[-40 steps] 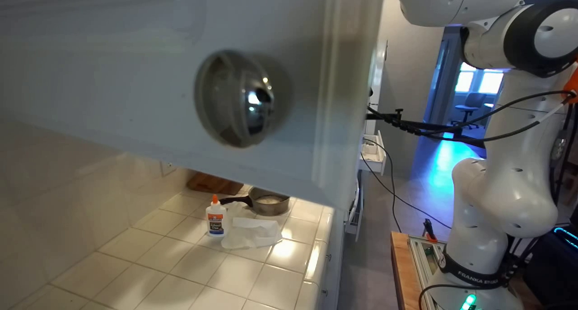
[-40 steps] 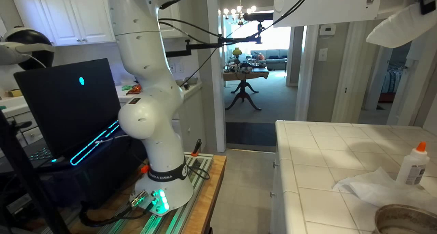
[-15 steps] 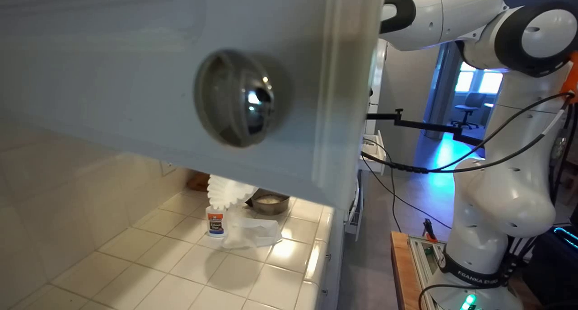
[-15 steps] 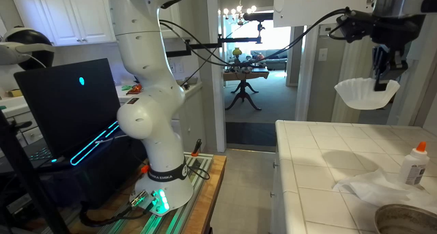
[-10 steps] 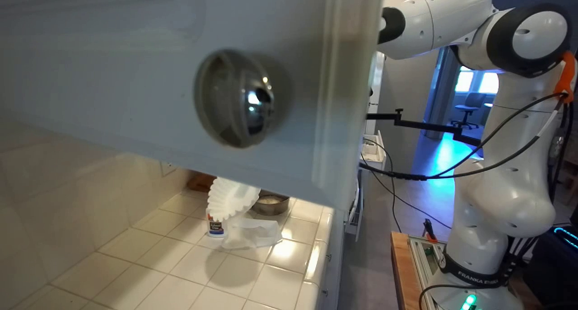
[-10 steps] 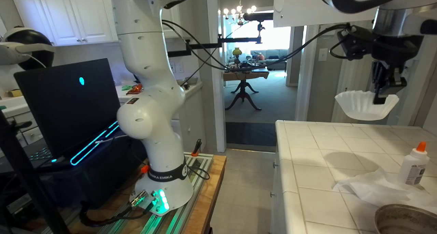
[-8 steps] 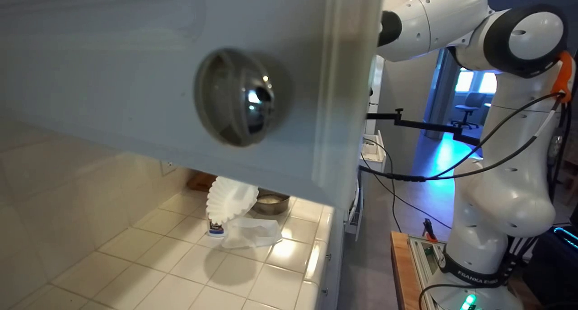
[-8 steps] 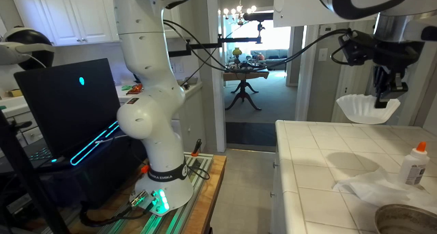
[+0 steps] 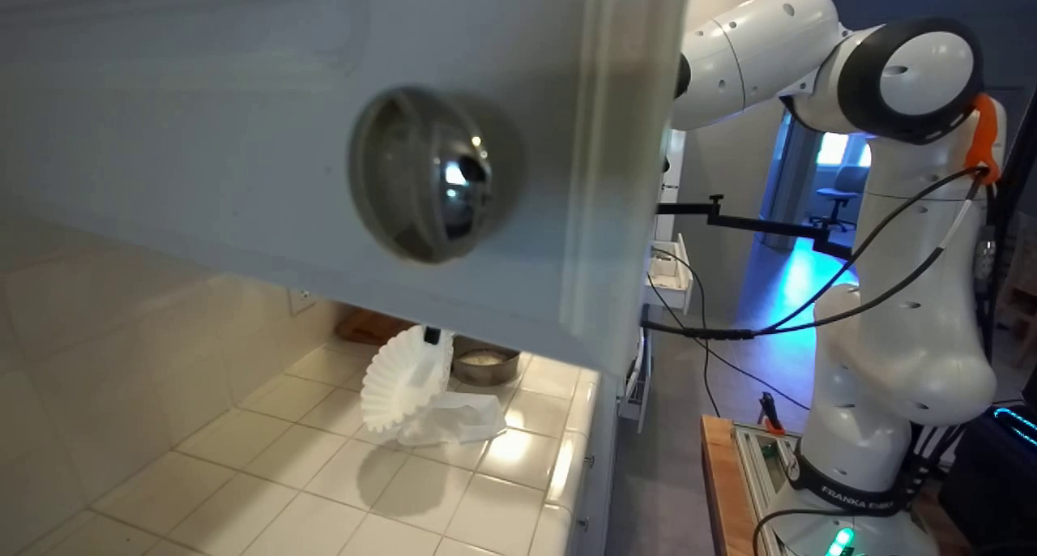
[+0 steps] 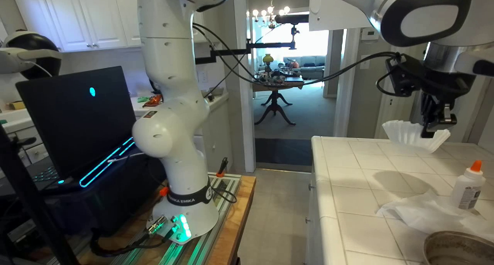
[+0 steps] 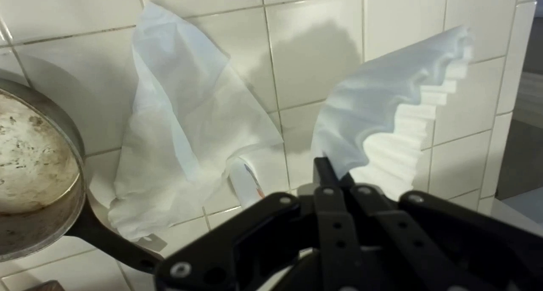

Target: Put the white bowl on the counter.

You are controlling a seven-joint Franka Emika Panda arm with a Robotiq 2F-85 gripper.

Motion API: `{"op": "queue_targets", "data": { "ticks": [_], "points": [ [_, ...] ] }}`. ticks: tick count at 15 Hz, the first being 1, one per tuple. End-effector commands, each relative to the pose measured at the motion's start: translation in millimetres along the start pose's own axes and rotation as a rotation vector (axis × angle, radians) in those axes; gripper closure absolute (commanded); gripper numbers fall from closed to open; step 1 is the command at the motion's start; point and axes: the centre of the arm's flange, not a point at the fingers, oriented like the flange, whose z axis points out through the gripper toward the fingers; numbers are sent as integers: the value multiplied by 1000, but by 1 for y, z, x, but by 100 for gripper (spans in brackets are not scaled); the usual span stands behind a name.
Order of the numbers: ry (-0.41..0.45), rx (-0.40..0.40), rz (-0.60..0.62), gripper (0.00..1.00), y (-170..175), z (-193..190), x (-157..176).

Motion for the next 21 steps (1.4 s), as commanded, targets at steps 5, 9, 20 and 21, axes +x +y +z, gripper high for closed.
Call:
{"op": "queue_targets", "data": {
  "ticks": [5,9,20,21],
  "points": [
    [-14,-15,-12,100,-18,40,8],
    [3,-16,-33,100,-17,55,12],
    [15,-36,-16,100,-8,87,21],
    [14,-39,-16,100,-8,89,21]
  ]
}}
